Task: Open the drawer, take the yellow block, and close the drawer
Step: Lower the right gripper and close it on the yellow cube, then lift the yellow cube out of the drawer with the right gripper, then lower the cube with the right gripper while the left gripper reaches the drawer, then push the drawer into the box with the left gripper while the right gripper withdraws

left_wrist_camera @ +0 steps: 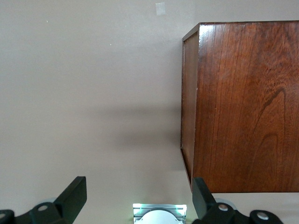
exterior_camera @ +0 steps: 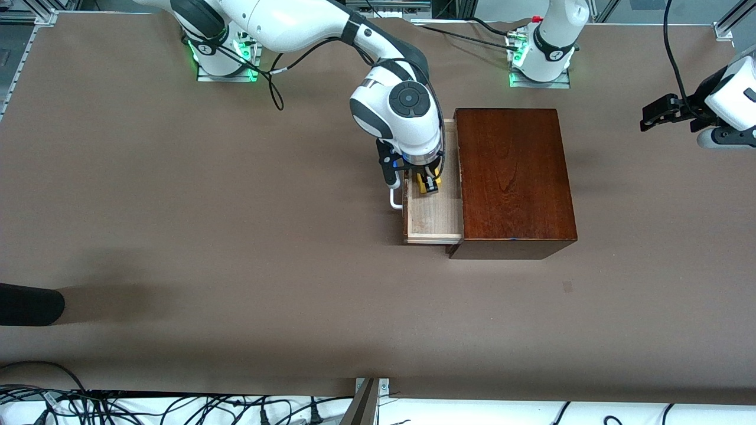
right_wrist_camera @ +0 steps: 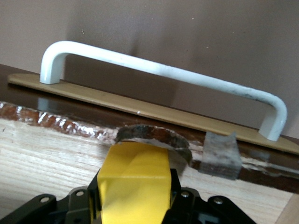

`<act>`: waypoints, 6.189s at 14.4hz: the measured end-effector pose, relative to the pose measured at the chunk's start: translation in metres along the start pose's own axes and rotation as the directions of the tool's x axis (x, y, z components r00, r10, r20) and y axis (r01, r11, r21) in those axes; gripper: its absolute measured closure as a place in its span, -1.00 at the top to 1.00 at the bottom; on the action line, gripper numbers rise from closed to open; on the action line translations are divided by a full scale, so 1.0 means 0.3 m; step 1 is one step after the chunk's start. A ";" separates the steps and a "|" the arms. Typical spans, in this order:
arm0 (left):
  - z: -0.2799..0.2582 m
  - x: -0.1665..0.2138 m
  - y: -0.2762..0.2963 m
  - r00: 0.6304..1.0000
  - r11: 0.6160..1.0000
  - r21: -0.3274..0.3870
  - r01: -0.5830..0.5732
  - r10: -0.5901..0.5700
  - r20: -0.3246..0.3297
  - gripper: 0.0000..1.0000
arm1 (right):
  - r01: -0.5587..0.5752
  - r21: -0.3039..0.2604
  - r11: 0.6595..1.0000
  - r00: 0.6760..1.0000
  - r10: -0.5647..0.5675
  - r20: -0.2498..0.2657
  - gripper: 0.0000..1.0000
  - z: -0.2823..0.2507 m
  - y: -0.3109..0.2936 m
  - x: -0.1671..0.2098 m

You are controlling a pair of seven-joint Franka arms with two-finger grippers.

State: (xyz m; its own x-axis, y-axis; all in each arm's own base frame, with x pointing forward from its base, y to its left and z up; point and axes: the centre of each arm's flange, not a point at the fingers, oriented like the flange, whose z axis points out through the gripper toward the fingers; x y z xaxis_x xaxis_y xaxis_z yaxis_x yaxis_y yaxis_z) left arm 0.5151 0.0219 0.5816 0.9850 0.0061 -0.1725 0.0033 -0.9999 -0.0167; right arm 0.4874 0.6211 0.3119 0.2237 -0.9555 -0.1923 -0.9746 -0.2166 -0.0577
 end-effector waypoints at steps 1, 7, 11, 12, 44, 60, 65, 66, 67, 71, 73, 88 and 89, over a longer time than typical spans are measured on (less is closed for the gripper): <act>0.000 0.000 0.000 1.000 1.000 0.000 0.000 0.000 0.000 1.00 | 0.001 -0.004 1.000 1.000 -0.001 -0.003 0.11 0.000 0.001 0.001; -0.006 0.000 0.000 1.000 1.000 0.000 0.000 0.000 -0.005 1.00 | 0.024 -0.044 0.999 0.999 -0.026 -0.044 0.11 -0.190 0.037 -0.041; -0.021 0.001 -0.001 1.000 1.000 0.000 0.001 -0.001 -0.015 1.00 | 0.077 -0.035 0.996 0.996 -0.079 -0.043 0.11 -0.594 0.109 -0.067; -0.021 0.002 0.000 1.000 1.000 0.001 0.000 0.000 -0.015 1.00 | 0.109 -0.042 0.993 0.993 -0.110 -0.035 0.11 -0.690 0.121 -0.048; 0.335 -0.102 1.484 0.829 0.829 0.013 0.559 -0.559 0.026 1.00 | 0.937 -0.305 0.173 0.216 -0.970 0.114 0.11 -0.436 0.185 1.717; 0.814 0.004 1.851 0.631 0.629 -0.050 0.776 -0.772 0.078 -0.45 | 0.964 -0.219 0.153 0.192 -0.967 0.170 0.11 -0.004 0.210 2.000; 0.822 0.026 1.818 0.537 0.536 -0.022 0.844 -0.843 0.037 -0.98 | 0.957 -0.217 0.190 0.228 -0.960 0.163 0.21 0.008 0.206 1.977; 0.827 0.028 1.808 0.526 0.526 -0.011 0.850 -0.850 0.003 -0.98 | 0.958 -0.214 0.191 0.227 -0.961 0.160 0.37 0.007 0.198 1.962; 0.830 0.029 1.802 0.515 0.515 0.000 0.857 -0.857 -0.023 -0.98 | 0.959 -0.212 0.190 0.225 -0.962 0.157 0.58 0.002 0.187 1.949; 0.829 0.040 1.801 0.502 0.502 0.014 0.865 -0.864 -0.046 -0.98 | 0.963 -0.188 0.191 0.226 -0.956 0.188 1.00 -0.148 0.126 1.903; 0.833 0.041 1.802 0.500 0.500 0.015 0.866 -0.865 -0.046 -0.98 | 0.966 -0.166 0.198 0.225 -0.959 0.169 1.00 -0.306 0.103 1.883; 0.890 0.092 1.823 0.533 0.543 -0.048 0.838 -0.835 -0.136 -0.98 | 0.976 -0.136 0.168 0.180 -0.981 0.077 1.00 -1.170 0.349 1.747; 0.889 0.092 1.823 0.537 0.547 -0.048 0.836 -0.832 -0.138 -0.98 | 0.976 -0.138 0.170 0.182 -0.981 0.073 1.00 -1.197 0.350 1.748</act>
State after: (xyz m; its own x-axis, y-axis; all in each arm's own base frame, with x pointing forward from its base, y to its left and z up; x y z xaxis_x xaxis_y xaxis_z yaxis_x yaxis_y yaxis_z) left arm 0.4981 -0.5206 0.3048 0.5503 0.8331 0.0570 0.8330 -0.5430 -0.1062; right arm 0.4976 0.0253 0.5569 0.9973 0.0536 -0.0502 0.0504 -0.9968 -0.0627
